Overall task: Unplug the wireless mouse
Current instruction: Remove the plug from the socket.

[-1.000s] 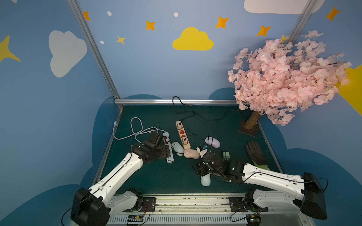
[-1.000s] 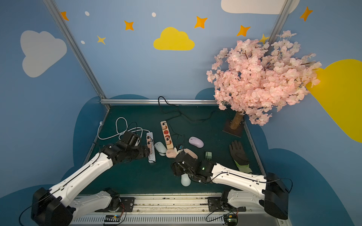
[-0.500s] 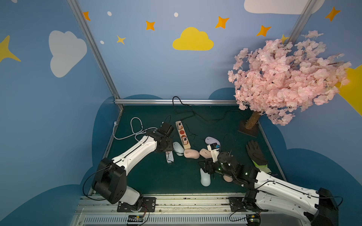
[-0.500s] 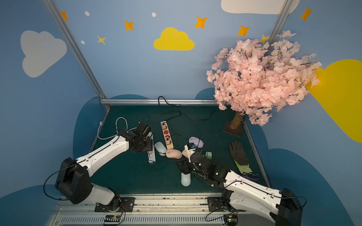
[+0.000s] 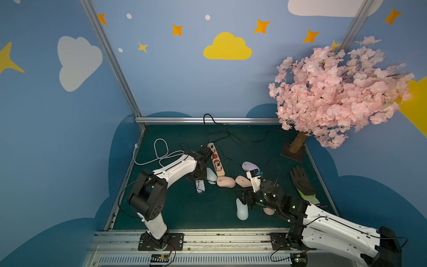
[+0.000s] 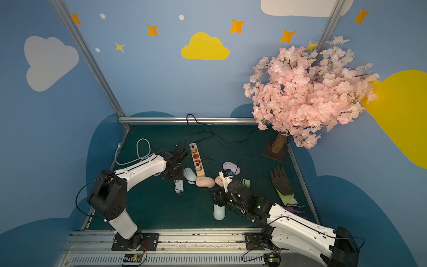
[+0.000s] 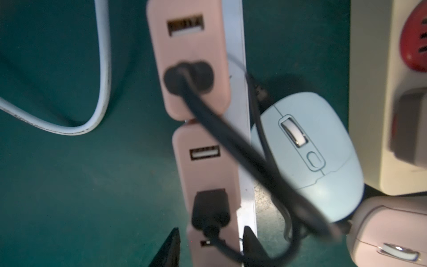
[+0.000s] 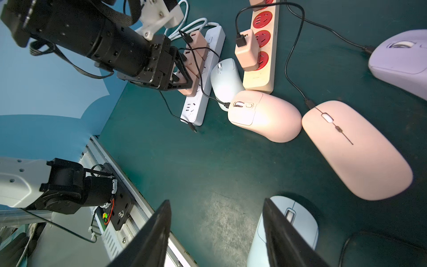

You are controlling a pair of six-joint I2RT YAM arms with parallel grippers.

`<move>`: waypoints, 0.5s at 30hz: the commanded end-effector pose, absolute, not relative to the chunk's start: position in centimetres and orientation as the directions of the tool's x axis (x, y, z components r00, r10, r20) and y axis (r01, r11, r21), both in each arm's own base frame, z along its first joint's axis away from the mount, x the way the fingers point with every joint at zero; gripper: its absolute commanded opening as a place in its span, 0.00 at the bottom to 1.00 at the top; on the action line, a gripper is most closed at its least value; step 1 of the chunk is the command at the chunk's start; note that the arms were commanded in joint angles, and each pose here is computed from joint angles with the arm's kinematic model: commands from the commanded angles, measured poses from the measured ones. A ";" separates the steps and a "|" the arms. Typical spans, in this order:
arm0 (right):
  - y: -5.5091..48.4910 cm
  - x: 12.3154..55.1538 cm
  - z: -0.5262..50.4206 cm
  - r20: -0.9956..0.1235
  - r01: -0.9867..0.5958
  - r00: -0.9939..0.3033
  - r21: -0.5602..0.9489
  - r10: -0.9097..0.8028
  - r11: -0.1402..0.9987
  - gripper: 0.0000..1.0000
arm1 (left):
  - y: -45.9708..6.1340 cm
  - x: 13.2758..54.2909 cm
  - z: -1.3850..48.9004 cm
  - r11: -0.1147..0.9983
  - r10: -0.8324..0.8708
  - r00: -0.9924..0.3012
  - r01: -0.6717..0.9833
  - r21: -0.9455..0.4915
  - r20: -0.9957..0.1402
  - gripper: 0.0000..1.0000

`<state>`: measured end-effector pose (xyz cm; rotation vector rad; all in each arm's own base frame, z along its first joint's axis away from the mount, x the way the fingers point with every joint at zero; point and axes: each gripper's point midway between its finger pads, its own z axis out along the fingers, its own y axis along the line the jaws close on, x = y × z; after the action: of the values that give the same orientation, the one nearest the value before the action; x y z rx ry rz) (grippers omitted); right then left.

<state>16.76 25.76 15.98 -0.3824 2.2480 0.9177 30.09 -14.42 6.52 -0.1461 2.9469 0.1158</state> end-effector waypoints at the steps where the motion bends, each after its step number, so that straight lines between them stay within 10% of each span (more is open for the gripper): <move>1: 25.8 16.7 16.1 -0.694 -0.508 -0.720 0.504 -0.023 0.698 0.63 | -14.2 30.1 6.7 0.989 -0.095 -0.978 -0.114 0.091 -0.185 0.39; 15: 27.2 16.5 15.8 -0.667 -0.525 -0.741 0.509 -0.072 0.682 0.62 | -14.5 29.7 7.3 0.992 -0.130 -0.967 -0.126 -0.030 -0.219 0.20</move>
<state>16.37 26.29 14.57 -0.4351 2.2923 0.9085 29.93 -14.26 6.52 -0.1822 2.9284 0.0710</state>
